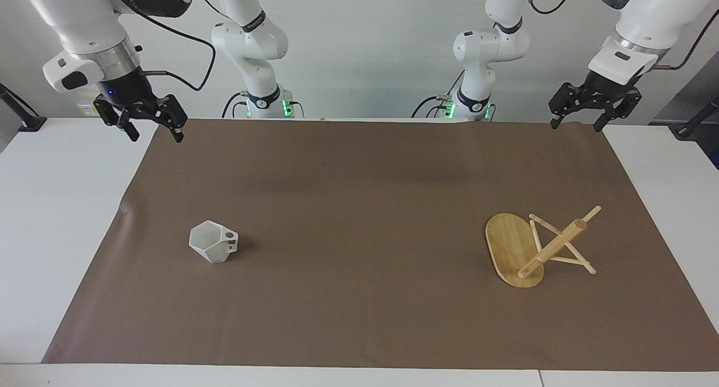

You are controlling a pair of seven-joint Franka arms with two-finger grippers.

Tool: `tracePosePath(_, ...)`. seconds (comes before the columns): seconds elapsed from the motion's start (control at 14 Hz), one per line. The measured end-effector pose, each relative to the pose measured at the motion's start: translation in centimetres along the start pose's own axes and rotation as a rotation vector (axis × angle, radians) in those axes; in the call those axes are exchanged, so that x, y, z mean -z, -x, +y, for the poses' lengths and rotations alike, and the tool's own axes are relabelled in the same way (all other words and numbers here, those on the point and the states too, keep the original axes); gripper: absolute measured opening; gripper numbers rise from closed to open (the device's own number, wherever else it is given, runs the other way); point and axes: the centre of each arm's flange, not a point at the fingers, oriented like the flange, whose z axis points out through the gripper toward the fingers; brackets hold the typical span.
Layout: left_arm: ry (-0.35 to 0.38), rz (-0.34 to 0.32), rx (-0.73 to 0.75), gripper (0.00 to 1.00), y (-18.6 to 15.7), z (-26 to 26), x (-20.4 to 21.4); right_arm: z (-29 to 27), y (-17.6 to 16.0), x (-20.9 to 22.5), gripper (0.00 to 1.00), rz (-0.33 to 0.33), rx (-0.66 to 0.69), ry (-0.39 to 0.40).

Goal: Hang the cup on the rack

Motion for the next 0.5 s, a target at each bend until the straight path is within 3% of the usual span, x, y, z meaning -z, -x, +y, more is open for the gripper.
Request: tracePosePath(0.5, 0.0, 0.0, 0.0, 1.0, 0.0, 0.0, 0.0, 0.01, 0.12, -0.17, 1.0, -0.012, 0.0, -0.001)
